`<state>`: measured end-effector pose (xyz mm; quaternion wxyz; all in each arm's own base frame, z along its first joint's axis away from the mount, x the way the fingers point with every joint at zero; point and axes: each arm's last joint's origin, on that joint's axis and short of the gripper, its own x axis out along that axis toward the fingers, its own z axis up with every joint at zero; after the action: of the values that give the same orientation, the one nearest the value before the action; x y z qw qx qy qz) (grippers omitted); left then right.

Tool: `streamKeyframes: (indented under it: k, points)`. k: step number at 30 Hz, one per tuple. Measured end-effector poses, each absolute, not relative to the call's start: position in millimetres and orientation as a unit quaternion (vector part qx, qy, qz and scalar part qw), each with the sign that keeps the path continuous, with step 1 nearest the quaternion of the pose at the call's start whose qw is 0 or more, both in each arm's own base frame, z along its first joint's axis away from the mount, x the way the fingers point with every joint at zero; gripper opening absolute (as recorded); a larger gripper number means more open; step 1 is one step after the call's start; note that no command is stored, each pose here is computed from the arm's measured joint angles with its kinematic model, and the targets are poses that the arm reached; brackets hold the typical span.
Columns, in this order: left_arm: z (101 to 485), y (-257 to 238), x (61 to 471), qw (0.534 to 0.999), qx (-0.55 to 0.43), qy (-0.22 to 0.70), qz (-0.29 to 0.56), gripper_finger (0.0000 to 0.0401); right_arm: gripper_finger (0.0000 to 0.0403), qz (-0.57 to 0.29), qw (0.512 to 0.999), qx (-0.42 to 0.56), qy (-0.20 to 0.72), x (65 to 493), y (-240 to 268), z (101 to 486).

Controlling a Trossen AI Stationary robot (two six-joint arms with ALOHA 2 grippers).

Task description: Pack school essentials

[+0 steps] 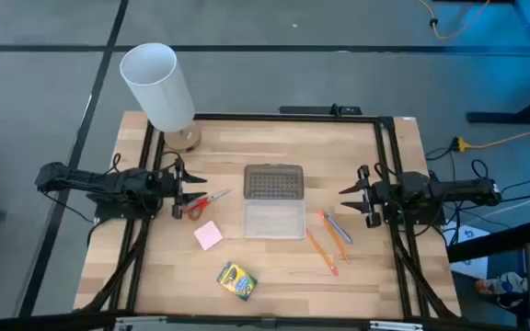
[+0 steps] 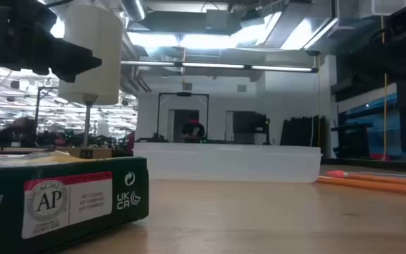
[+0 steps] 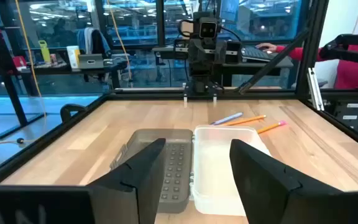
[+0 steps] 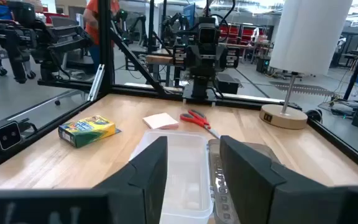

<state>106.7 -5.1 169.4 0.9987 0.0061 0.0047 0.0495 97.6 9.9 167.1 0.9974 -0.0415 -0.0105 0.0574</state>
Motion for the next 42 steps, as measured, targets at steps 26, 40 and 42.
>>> streamKeyframes:
  k: [26, 40, 42]
  points:
    - [169.4, -5.1, 106.7, 0.999, 0.006, 0.005, 0.049, 0.0174, 0.015, 0.057, 0.997, -0.041, -0.01, 97.6, 9.9, 167.0]
    - [169.4, -5.1, 106.7, 0.999, 0.006, 0.005, 0.05, 0.0174, 0.015, 0.057, 0.998, -0.031, -0.012, 97.6, 9.9, 167.6]
    - [169.3, -5.1, 106.7, 0.999, 0.006, 0.005, 0.05, 0.0174, 0.015, 0.061, 0.998, 0.011, -0.01, 97.5, 10.1, 167.6]
